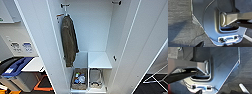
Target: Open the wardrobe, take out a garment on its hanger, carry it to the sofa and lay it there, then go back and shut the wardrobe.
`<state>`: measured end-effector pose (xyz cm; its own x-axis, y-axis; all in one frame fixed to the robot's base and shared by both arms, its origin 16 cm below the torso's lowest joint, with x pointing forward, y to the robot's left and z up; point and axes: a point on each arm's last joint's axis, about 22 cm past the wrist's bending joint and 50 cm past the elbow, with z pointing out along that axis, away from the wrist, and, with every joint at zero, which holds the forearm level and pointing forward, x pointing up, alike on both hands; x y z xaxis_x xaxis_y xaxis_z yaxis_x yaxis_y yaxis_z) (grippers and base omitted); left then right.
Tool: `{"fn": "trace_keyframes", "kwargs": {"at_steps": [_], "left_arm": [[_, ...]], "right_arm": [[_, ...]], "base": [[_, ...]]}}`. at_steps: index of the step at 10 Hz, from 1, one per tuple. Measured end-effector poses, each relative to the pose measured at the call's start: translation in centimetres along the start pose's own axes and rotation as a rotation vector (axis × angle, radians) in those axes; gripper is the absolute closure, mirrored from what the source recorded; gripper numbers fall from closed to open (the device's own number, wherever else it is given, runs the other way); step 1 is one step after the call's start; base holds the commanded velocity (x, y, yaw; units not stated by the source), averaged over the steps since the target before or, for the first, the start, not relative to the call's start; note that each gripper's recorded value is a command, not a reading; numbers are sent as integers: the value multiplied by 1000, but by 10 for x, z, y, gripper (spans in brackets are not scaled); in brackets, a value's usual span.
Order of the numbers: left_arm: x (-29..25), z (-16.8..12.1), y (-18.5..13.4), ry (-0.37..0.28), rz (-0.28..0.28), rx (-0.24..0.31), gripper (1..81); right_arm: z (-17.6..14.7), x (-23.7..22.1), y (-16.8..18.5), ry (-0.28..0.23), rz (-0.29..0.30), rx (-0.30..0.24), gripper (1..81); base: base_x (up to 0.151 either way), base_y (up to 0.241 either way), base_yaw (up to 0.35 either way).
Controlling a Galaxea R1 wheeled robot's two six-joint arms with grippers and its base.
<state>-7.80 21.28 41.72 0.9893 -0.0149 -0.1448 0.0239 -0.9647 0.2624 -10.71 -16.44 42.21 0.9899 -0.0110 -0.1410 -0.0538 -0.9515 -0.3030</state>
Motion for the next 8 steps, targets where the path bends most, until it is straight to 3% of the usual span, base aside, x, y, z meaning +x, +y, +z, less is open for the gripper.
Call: {"fn": "trace_keyframes", "kwargs": {"at_steps": [1, 2, 4, 8], "left_arm": [[12, -1, -2, 24, -9, 3, 10], [23, -2, -5, 36, 11, 9, 10], [32, -2, -3, 50, 107, 13, 10], [79, -10, 8, 165, 149, 9, 10]], "right_arm": [[0, -7, 3, -15, 6, -10, 10], [0, -2, 4, 9, 25, -15, 10], [-1, 23, 8, 58, 44, -23, 10], [-6, 69, 6, 171, 16, -18, 10]], "base": [[0, 0, 0], [0, 0, 0], [0, 0, 0], [0, 0, 0]]}}
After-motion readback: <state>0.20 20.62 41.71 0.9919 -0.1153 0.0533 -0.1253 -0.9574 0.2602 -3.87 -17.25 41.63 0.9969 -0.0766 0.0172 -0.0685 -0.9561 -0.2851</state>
